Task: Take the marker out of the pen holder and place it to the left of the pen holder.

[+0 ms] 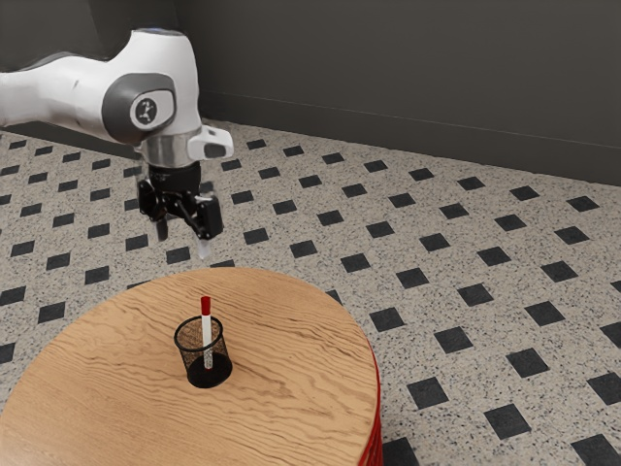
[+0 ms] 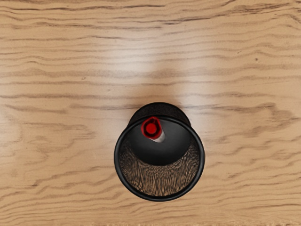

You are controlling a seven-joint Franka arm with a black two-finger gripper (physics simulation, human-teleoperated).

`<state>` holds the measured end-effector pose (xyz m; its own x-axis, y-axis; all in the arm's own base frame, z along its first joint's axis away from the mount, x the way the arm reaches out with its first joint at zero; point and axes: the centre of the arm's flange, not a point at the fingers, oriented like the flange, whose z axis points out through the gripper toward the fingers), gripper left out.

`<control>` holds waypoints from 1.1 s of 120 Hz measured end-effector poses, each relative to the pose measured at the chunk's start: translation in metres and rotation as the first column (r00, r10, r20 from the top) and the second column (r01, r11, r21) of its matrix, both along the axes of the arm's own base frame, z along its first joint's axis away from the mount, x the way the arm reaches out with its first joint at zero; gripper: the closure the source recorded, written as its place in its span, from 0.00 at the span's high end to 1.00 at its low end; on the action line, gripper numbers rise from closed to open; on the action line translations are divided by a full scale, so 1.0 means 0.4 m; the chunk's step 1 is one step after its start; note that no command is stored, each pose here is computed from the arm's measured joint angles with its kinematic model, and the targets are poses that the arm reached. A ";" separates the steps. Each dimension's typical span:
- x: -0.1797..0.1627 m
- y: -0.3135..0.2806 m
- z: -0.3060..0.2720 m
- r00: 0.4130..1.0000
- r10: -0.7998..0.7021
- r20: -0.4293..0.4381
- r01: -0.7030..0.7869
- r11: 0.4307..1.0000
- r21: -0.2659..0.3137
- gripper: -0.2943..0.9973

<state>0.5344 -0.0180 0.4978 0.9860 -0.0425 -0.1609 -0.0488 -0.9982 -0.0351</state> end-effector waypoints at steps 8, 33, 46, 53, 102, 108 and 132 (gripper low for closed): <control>-0.012 -0.013 -0.065 1.000 -0.006 -0.021 0.006 1.000 -0.003 0.77; 0.018 -0.033 -0.252 0.998 -0.016 -0.061 0.015 1.000 -0.008 0.77; 0.056 0.008 -0.295 0.998 0.012 -0.054 -0.013 1.000 -0.005 0.77; 0.071 0.024 -0.303 0.999 0.022 -0.049 -0.022 1.000 -0.005 0.77; 0.065 0.016 -0.371 0.997 0.013 -0.079 -0.014 1.000 -0.010 0.77; 0.065 0.016 -0.373 0.997 0.013 -0.081 -0.014 1.000 -0.010 0.77; 0.047 0.016 -0.391 0.994 0.014 -0.104 -0.015 1.000 -0.011 0.74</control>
<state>0.5532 -0.0116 0.3415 0.9645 -0.0312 -0.2622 -0.0374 -0.9991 -0.0186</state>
